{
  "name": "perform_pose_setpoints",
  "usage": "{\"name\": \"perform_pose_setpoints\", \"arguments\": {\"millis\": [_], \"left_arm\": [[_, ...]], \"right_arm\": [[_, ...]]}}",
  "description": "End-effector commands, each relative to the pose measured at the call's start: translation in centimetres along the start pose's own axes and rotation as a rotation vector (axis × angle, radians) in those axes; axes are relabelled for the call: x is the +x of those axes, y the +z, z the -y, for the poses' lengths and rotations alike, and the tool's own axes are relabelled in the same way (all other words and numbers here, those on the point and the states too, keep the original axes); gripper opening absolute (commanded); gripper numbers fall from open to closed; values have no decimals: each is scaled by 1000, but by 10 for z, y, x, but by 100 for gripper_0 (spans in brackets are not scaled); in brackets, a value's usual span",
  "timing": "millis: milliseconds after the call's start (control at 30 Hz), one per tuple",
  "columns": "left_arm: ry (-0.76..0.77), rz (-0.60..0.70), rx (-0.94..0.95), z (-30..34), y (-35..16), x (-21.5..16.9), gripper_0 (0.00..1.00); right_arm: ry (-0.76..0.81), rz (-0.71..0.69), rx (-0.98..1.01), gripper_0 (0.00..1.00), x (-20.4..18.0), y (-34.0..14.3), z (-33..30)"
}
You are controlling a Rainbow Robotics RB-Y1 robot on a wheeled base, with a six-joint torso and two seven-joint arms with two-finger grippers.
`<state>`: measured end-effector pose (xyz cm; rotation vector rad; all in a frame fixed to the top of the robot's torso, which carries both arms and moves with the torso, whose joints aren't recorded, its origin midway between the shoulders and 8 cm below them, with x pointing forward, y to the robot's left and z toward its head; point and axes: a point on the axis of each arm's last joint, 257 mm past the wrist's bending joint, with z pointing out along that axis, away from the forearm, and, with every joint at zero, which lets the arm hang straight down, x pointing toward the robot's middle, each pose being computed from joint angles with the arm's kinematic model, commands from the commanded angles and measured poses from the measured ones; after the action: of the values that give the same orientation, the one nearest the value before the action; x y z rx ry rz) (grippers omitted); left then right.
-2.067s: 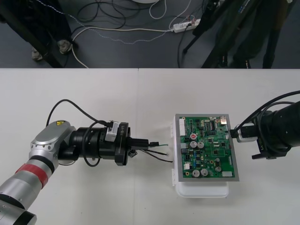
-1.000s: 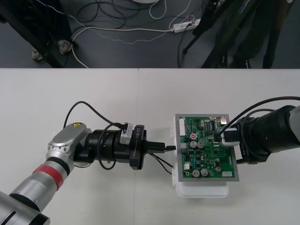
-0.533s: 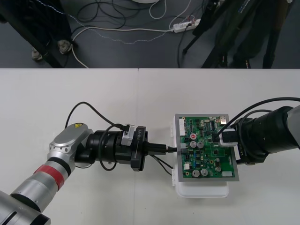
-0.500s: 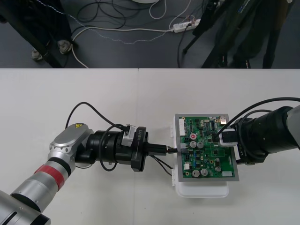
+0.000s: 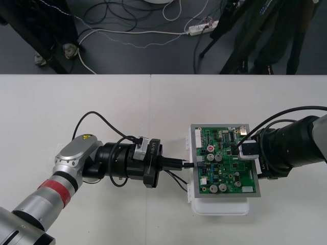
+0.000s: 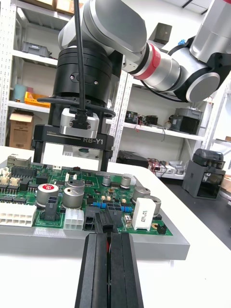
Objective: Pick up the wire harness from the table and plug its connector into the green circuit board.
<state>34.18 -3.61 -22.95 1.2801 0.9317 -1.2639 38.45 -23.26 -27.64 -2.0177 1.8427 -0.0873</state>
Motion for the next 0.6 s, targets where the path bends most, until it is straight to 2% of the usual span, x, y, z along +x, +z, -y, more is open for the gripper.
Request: {"name": "perform_pose_setpoints", "arguments": {"millis": [33,600], "left_arm": [[-3,13,49,-2,22,-12,0],[-10,-21,-4,-16,24,-3,0]], "right_arm": [[-7,14,-8,100,-12,4,-7],[49,11,-11,100,-11,4,-8]]}}
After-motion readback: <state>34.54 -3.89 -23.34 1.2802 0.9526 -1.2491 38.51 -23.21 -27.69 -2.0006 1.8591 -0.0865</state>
